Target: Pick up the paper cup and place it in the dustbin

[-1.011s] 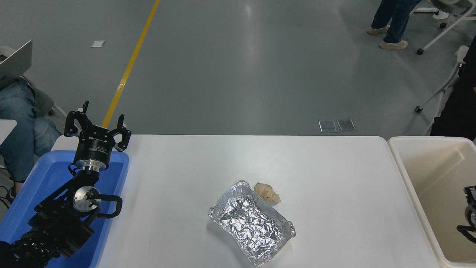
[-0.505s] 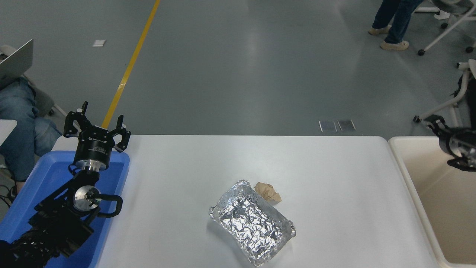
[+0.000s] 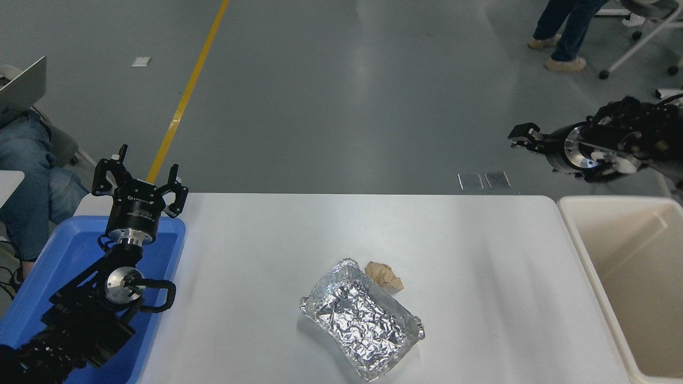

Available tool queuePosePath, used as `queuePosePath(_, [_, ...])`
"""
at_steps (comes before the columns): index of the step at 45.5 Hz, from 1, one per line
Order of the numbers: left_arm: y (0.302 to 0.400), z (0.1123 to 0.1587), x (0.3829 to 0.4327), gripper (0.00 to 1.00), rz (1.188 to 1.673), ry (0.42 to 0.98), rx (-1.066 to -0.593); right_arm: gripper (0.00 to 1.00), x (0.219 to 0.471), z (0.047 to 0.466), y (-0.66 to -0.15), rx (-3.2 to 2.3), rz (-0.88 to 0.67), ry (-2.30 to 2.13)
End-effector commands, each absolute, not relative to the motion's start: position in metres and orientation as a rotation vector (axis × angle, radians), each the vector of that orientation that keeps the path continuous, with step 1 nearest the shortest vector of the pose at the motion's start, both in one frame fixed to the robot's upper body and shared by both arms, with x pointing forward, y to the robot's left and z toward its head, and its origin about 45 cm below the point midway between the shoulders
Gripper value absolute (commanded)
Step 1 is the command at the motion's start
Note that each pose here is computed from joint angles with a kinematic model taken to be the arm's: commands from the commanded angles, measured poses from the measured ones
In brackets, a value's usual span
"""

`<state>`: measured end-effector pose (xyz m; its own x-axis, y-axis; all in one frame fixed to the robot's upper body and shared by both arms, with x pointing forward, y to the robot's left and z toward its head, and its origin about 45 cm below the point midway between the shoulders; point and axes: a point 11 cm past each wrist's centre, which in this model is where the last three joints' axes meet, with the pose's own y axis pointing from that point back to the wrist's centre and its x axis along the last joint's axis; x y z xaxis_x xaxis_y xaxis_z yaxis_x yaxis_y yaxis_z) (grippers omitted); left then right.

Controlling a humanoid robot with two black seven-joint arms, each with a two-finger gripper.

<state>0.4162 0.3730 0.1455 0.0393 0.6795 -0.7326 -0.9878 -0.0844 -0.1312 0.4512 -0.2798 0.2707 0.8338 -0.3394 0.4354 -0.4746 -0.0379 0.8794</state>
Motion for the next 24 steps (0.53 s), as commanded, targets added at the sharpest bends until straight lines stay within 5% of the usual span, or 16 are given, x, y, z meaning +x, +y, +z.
queuePosePath(1, [0.3734,0.1448,0.4158,0.99,1.497,0.522,-0.769,1.00,0.402,0.289,-0.226,1.671,0.103,-0.305])
queuePosePath(24, [0.3734,0.1448,0.4158,0.99,1.497,0.522,-0.769,1.00,0.354,0.359,-0.190,1.720,0.173,-0.193])
